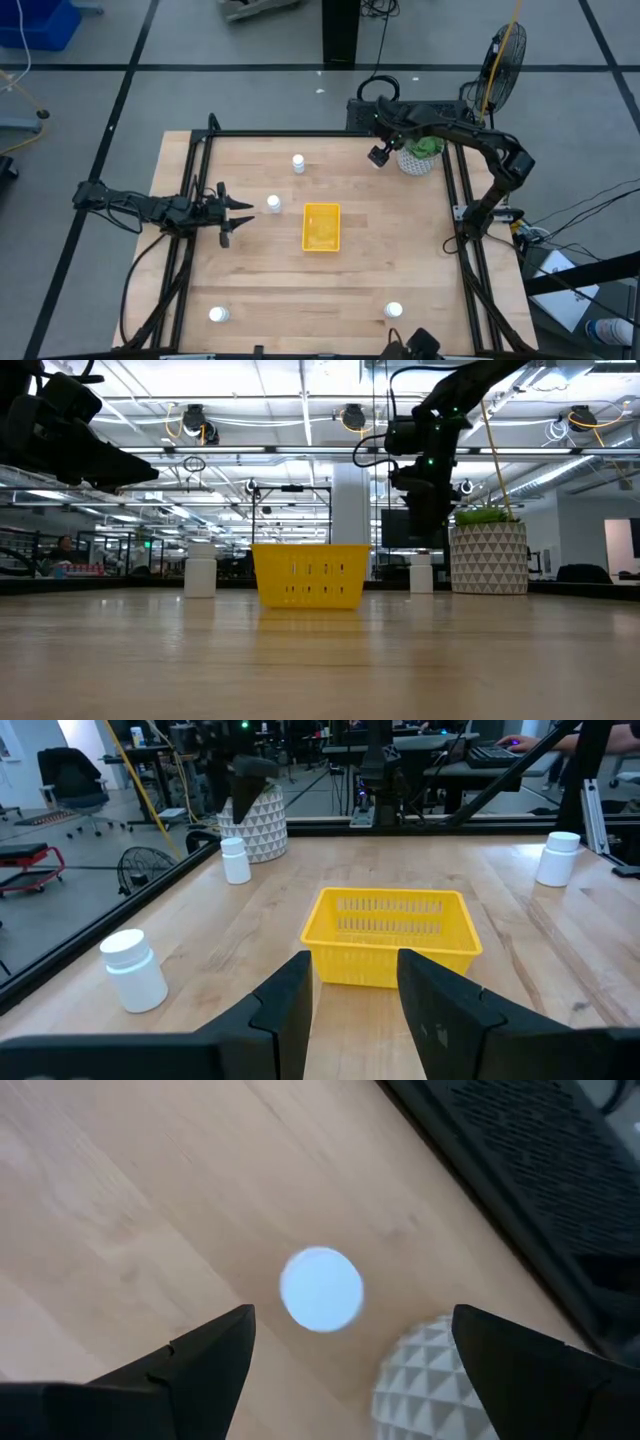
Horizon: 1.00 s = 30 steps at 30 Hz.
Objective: Pick and place pill bottles into a basket
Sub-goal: Put the white pill bottle into the yellow bin
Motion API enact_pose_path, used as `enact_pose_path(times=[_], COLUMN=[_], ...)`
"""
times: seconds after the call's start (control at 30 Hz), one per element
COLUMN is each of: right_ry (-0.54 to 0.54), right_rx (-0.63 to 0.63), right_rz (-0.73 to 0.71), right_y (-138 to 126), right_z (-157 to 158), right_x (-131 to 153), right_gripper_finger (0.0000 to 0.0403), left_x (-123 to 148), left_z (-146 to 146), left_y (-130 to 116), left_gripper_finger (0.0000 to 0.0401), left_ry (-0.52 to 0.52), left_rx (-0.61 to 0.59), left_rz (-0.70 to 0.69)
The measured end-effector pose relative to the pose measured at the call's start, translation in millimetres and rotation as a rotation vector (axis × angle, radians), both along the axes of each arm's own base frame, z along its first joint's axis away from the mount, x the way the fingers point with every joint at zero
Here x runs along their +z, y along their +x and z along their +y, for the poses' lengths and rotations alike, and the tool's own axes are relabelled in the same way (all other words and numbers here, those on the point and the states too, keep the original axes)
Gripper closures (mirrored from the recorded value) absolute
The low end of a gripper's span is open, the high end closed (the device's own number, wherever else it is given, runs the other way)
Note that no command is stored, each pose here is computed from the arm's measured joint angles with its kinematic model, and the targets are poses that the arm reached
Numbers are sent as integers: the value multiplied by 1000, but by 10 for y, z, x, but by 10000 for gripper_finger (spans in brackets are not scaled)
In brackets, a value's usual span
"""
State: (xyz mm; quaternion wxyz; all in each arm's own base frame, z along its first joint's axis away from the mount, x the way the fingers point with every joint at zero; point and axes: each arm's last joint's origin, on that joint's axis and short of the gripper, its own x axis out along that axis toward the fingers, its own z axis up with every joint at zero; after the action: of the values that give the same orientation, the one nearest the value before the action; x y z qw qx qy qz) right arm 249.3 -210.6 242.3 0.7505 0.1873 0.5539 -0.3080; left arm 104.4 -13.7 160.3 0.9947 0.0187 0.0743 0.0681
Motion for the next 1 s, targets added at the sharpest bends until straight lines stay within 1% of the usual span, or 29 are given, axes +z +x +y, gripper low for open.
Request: enact_pose_path(times=[0.13, 0.5, 0.8, 1.0], right_ry=[16, 19, 81, 80], right_rx=[4, 1, -1, 7], right_rz=[-56, -53, 22, 26], right_y=[21, 31, 66, 101], right_z=[-20, -24, -46, -76], right_x=[10, -8, -308, -382], right_gripper_finger=[73, 73, 73, 73], left_x=[0, 0, 0, 0], left_z=[0, 0, 0, 0], left_y=[0, 0, 0, 0], left_gripper_finger=[249, 249, 249, 249], left_ry=[0, 0, 0, 0], left_rx=[0, 0, 0, 0], left_rz=[0, 0, 0, 0])
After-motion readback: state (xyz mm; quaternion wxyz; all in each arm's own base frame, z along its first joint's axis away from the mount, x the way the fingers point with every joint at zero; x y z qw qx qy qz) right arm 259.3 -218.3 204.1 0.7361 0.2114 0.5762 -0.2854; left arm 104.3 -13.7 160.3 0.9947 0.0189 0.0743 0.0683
